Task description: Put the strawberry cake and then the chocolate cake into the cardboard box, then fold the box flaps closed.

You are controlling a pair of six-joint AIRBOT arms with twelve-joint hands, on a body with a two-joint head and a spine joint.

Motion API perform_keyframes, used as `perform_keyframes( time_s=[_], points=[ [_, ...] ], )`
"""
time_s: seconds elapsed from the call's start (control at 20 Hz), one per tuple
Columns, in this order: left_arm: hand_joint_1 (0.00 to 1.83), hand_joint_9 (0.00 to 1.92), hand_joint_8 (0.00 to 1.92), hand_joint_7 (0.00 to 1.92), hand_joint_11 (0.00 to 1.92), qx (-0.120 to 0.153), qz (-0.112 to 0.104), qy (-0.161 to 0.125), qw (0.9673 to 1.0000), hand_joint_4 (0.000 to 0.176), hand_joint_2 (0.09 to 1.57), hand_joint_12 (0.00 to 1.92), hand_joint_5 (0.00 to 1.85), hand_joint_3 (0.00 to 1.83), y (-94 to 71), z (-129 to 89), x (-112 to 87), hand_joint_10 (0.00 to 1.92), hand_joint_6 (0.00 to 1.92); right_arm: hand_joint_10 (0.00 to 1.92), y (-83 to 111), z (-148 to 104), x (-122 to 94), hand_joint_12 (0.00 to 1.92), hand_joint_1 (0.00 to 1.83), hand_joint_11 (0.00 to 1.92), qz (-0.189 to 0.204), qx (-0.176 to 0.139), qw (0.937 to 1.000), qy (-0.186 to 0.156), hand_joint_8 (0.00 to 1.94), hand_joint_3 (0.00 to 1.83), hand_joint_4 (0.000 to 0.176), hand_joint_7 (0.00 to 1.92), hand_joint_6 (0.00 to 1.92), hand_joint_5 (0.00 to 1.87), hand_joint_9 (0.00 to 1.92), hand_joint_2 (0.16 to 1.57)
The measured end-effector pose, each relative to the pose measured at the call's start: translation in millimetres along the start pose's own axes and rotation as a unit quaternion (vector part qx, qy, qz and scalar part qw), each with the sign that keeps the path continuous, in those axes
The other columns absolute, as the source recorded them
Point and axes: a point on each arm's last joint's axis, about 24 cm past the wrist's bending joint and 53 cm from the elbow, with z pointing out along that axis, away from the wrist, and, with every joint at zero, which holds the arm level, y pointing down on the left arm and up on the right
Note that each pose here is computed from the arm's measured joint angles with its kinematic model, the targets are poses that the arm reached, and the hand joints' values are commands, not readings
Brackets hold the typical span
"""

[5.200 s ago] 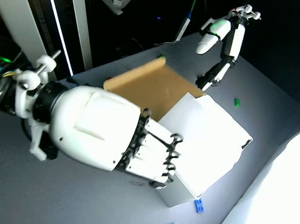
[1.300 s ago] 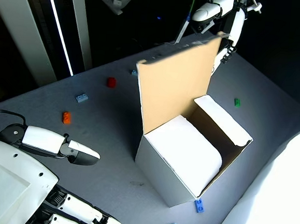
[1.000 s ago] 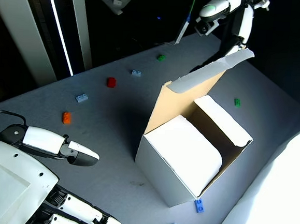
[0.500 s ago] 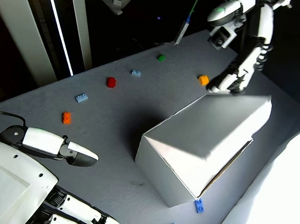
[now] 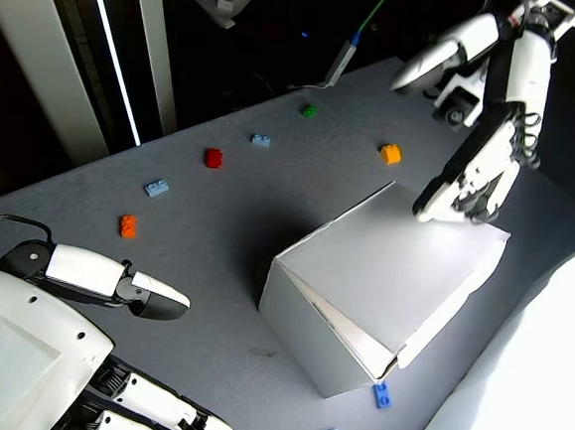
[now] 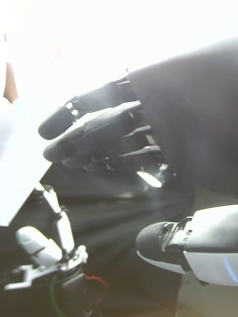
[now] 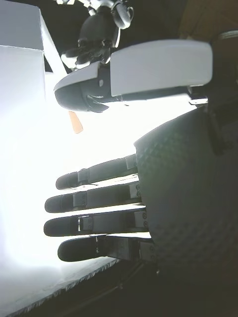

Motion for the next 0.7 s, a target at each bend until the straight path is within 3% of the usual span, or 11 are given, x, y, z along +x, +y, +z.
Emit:
perform_keyframes(
  time_s=[0.1, 0.25, 0.45, 0.7],
  points=[
    [0.32, 0.69, 0.0, 0.6, 0.27, 0.0, 0.032, 0.007, 0.9995, 0.014, 1.12, 1.1, 0.47, 0.0, 2.1, 8, -1.4, 0.0, 0.0, 0.55, 0.0, 0, 0, 1.5, 0.21, 0.0, 0.002, 0.0, 1.0, 0.0, 0.0, 0.01, 0.0, 0.43, 0.0, 0.29, 0.29, 1.18],
    [0.32, 0.71, 0.0, 0.61, 0.24, -0.01, 0.062, 0.009, 0.998, 0.014, 1.12, 1.16, 0.46, 0.0, 12.7, 19, -7.1, 0.0, 0.0, 0.54, 0.2, 0, 0, 1.51, 0.23, 0.0, 0.003, 0.0, 1.0, 0.0, 0.0, 0.0, 0.0, 0.44, 0.01, 0.31, 0.29, 1.17],
    [0.32, 0.72, 0.0, 0.62, 0.24, -0.019, 0.059, 0.02, 0.9979, 0.011, 1.12, 1.16, 0.47, 0.0, 28.6, 28, 2.3, 0.0, 0.01, 0.55, 0.0, 0, 0, 1.52, 0.24, 0.0, 0.004, 0.0, 1.0, 0.0, 0.01, 0.0, 0.0, 0.45, 0.01, 0.32, 0.3, 1.18],
    [0.33, 0.72, 0.0, 0.62, 0.24, -0.017, 0.042, 0.017, 0.9988, 0.013, 1.11, 1.17, 0.48, 0.0, 32.2, 29, 4.4, 0.0, 0.0, 0.55, 0.0, 0, 0, 1.5, 0.22, 0.0, 0.004, 0.0, 1.0, 0.0, 0.01, 0.0, 0.0, 0.47, 0.01, 0.32, 0.31, 1.17]
  ],
)
